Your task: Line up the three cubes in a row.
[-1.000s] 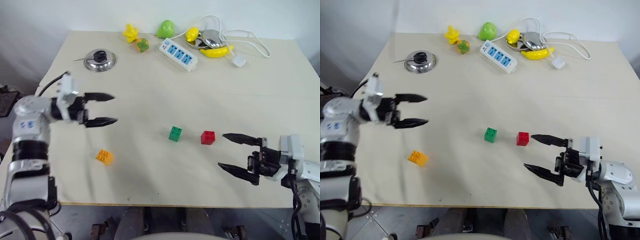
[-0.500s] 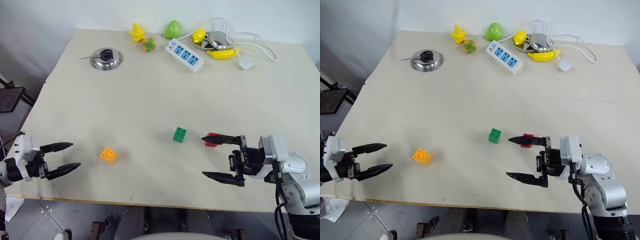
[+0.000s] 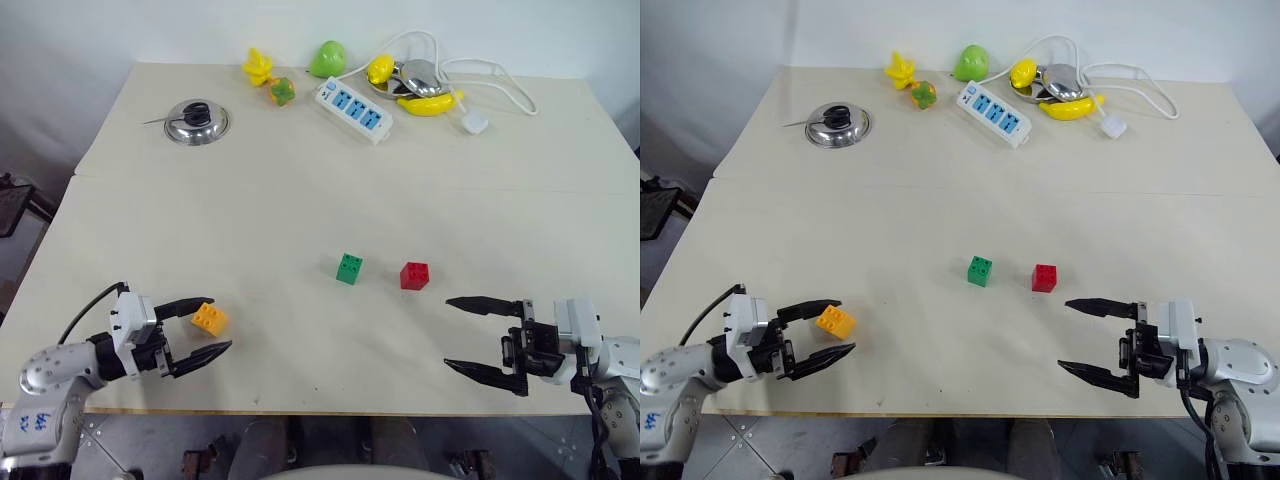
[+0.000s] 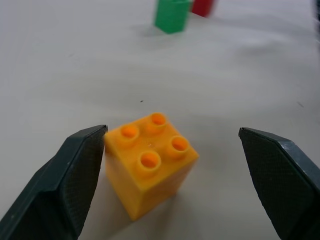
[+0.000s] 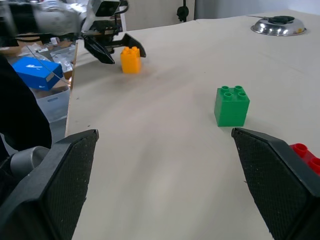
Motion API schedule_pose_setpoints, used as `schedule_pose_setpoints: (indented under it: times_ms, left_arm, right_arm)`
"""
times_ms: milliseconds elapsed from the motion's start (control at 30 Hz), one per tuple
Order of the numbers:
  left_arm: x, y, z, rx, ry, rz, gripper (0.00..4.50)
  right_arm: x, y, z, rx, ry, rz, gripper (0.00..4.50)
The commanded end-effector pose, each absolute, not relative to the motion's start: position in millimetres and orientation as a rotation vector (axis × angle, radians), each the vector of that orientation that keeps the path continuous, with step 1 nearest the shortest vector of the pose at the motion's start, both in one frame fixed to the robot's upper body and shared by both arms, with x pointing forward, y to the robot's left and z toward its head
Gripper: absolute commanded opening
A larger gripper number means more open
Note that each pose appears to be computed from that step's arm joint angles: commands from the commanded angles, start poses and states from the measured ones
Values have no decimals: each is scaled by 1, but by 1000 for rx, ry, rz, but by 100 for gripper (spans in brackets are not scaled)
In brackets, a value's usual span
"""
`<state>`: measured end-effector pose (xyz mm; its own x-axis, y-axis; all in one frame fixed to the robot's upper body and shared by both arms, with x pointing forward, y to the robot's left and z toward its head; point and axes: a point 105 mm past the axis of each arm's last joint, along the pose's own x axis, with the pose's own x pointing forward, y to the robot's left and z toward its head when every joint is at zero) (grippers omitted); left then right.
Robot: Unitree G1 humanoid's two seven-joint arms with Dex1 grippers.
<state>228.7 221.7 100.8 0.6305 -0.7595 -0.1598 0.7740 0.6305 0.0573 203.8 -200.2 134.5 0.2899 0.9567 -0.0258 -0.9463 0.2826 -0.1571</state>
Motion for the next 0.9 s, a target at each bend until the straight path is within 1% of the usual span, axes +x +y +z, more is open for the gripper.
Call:
schedule_pose_setpoints:
  times_ms: [33,233,333,400,500,533,600,633,700,733,833,900]
  left_arm:
    - [237,213,107,105,87,-704,447]
    - [231,203,89,65,162,-594,447]
    - [222,204,77,64,199,-580,385]
    - [217,210,69,70,225,-565,325]
    - [211,212,59,87,247,-596,243]
    - [210,212,58,93,249,-606,206]
    - [218,211,62,123,204,-650,151]
    - [224,210,67,143,164,-684,149]
    - [244,205,80,258,91,-845,150]
    - [248,202,84,294,72,-910,150]
    - [259,182,93,384,68,-1294,150]
    - [281,174,95,466,104,-1421,150]
  right_arm:
    - [201,-198,138,-174,-112,1268,450]
    - [202,-194,138,-167,-113,1278,450]
    - [203,-196,139,-170,-104,1281,450]
    - [203,-198,139,-172,-101,1277,450]
    - [203,-200,139,-172,-97,1268,450]
    - [203,-200,138,-172,-96,1266,450]
    - [204,-201,138,-172,-97,1258,450]
    - [204,-201,139,-173,-97,1252,450]
    - [205,-208,140,-183,-95,1219,450]
    - [205,-210,140,-187,-94,1207,450]
    - [204,-224,145,-196,-101,1139,450]
    - [202,-231,147,-186,-98,1091,450]
